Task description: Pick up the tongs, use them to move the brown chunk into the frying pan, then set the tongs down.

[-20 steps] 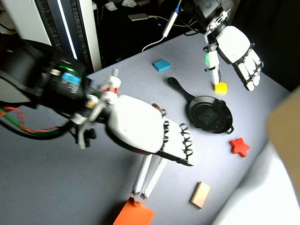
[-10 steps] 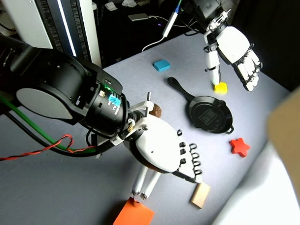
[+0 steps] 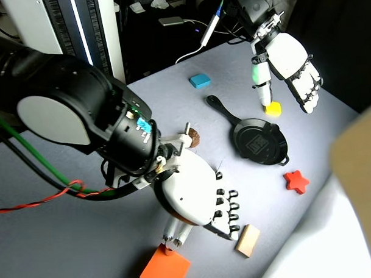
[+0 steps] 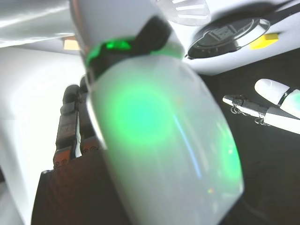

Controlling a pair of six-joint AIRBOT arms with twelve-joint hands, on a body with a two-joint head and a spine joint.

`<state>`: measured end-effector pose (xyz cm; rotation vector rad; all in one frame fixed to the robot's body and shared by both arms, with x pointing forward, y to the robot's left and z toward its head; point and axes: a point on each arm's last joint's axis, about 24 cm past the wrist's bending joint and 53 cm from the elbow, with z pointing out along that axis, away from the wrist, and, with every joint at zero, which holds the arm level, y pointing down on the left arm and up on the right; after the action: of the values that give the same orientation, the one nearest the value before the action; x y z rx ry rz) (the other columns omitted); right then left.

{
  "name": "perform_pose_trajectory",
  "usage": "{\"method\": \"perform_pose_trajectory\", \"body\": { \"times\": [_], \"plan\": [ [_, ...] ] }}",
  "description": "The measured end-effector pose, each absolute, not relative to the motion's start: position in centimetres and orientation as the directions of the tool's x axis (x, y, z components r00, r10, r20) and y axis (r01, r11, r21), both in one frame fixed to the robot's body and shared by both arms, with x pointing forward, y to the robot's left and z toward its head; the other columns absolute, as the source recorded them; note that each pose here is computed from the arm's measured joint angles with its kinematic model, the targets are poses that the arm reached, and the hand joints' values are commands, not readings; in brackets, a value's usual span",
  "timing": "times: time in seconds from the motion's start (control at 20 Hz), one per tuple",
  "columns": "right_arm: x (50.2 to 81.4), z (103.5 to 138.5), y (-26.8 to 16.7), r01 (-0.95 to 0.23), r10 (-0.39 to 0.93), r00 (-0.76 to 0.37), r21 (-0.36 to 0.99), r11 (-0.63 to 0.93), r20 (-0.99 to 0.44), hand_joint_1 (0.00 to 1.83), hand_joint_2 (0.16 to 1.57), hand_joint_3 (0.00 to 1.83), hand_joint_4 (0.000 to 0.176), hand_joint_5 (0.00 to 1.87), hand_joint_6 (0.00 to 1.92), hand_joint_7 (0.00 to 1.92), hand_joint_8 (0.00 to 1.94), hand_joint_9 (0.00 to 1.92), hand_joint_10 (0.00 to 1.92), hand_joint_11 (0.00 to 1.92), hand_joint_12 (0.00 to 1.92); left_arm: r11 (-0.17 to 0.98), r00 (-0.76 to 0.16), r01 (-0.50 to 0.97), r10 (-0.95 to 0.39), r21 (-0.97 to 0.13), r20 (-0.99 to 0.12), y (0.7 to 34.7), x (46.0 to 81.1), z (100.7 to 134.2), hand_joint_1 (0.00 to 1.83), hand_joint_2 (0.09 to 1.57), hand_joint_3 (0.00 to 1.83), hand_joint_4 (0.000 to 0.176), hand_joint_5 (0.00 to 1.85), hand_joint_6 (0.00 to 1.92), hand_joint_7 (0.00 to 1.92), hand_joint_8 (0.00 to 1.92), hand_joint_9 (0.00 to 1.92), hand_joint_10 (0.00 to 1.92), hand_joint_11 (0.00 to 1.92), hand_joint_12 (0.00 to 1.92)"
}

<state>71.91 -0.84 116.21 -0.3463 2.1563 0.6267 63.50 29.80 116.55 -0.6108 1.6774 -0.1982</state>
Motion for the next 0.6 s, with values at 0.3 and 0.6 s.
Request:
{"method": "perform_pose_trajectory", "body": {
  "times": [0.3,0.6],
  "plan": [
    [72.0,115.3,-0.9,-0.428,-0.019,-0.624,0.321,0.845,-0.781,1.18,1.06,0.02,0.000,0.03,0.00,0.05,0.00,0.06,0.00,0.00,0.01,0.844,-0.081,-0.284,-0.495,-0.456,-0.865,29.7,63.5,116.5,0.07,1.35,0.00,0.033,0.12,0.01,0.12,0.00,0.15,0.01,0.00,0.73],
    [72.4,113.8,-1.0,-0.412,-0.024,-0.632,0.310,0.857,-0.774,1.18,1.11,0.04,0.000,0.07,0.02,0.09,0.01,0.08,0.01,0.01,0.02,0.842,-0.071,-0.291,-0.492,-0.454,-0.868,30.0,63.5,116.6,0.07,1.34,0.00,0.044,0.12,0.00,0.13,0.00,0.17,0.01,0.00,0.80]
  ]
}}
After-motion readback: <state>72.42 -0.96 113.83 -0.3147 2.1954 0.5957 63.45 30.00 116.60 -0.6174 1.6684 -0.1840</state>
